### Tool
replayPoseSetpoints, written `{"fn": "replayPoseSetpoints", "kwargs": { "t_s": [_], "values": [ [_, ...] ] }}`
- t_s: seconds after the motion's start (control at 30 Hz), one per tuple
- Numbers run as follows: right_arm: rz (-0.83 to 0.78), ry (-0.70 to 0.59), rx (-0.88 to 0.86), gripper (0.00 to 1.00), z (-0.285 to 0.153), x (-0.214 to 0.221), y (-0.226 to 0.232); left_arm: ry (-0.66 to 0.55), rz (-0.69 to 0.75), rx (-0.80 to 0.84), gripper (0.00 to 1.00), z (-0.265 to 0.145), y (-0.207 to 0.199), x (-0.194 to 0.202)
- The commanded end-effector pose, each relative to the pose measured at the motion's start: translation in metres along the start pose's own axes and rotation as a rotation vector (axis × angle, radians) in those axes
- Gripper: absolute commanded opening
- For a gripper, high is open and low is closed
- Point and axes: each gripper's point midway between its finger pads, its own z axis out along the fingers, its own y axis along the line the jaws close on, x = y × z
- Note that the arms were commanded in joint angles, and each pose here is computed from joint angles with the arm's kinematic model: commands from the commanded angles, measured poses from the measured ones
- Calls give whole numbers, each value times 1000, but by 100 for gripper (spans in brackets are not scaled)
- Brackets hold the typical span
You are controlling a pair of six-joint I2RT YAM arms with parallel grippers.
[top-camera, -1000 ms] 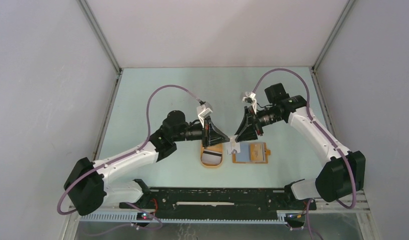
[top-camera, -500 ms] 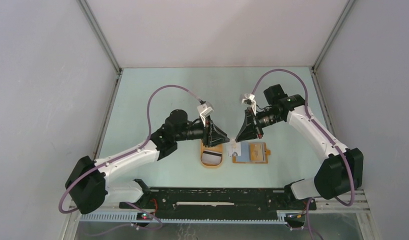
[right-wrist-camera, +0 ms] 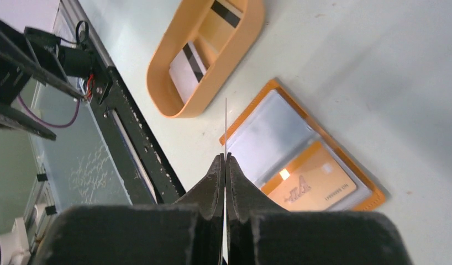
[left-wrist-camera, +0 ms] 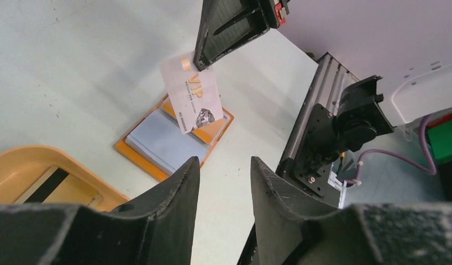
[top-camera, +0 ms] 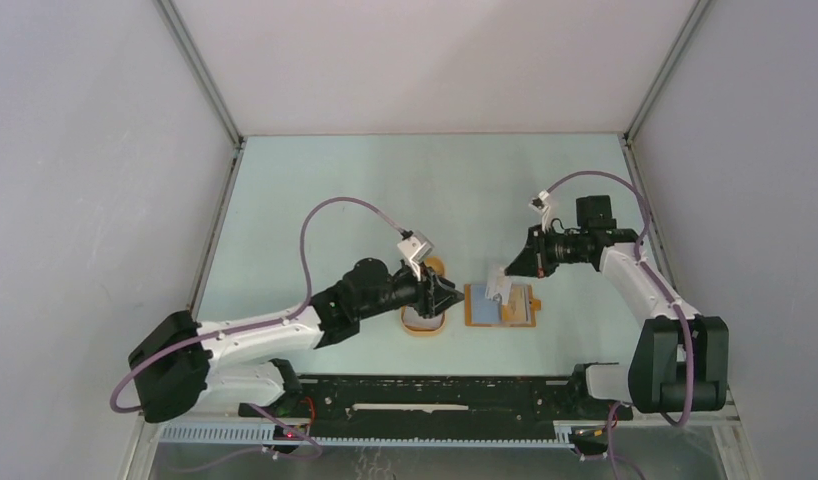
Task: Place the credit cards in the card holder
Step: Insert the credit card into the card holder.
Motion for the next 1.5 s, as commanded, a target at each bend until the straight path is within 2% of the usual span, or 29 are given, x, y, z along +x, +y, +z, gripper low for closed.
{"fn": "replayPoseSetpoints", "kwargs": {
  "t_s": [0.0, 0.27, 0.57, 0.8, 1.13, 1.47],
  "values": [
    [83, -44, 45, 0, -7, -7, -21, -90, 16, -104, 44, 16, 12, -6],
    [180, 10, 84, 0, -7, 12, -45, -10, 7, -200, 45, 54, 20, 33],
    [266, 32, 84, 0, -11, 23, -59, 79, 45, -240, 48, 72, 23, 67],
    [308, 77, 68, 0, -8, 27, -65, 136, 116, -239, 54, 79, 22, 83],
    [377, 128, 8, 0, 4, 33, -67, 155, 84, -278, 62, 82, 28, 91],
    [433, 141, -25, 0, 14, 31, -71, 211, 26, -347, 62, 85, 47, 104]
  ]
}}
